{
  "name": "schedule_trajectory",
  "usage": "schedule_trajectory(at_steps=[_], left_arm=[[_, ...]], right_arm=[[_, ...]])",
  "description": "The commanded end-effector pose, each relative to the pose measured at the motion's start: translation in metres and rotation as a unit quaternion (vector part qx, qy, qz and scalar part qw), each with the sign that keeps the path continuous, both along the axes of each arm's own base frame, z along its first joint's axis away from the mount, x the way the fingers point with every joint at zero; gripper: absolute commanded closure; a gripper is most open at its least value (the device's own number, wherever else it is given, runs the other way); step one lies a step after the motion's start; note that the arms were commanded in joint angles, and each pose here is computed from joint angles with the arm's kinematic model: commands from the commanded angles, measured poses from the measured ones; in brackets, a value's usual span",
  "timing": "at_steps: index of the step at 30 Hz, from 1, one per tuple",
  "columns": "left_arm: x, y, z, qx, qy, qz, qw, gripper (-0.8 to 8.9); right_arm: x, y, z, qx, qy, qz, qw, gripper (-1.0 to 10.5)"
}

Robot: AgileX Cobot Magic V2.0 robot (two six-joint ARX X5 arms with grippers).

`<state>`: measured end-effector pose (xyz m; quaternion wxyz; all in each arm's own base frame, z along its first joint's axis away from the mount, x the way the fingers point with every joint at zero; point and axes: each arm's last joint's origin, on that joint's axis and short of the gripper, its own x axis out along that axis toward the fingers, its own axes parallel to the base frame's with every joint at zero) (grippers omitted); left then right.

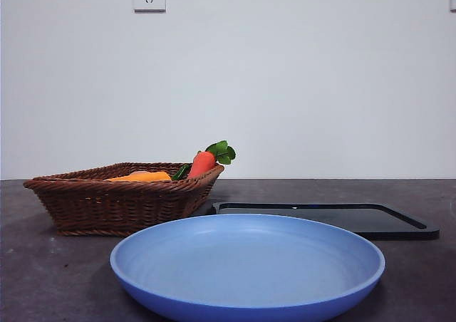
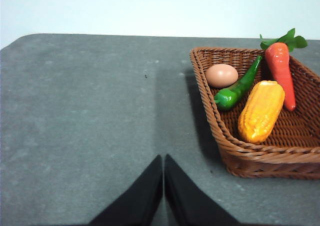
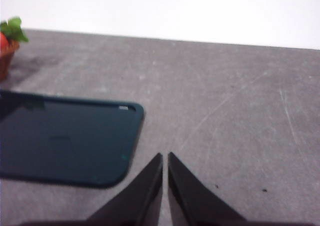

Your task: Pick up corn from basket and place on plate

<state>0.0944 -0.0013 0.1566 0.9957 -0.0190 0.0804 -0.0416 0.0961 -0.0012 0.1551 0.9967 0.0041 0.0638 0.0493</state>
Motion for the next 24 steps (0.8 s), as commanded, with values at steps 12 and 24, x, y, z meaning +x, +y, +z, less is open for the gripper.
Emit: schedule_trajectory(at_steps=[12,24], left_arm=[[-0.002,-0.002,0.0,-0.179,0.037,0.002,0.983,8.07],[-0.01,-0.006,0.045,-0.207,0.059,-0.06,0.975,8.07]], right_arm=[[-0.001,0.003,0.007,0.207,0.012,0.029,0.978,9.4],[-0.012,0.006,0.057,0.217,0.02,0.063,0.974,9.4]])
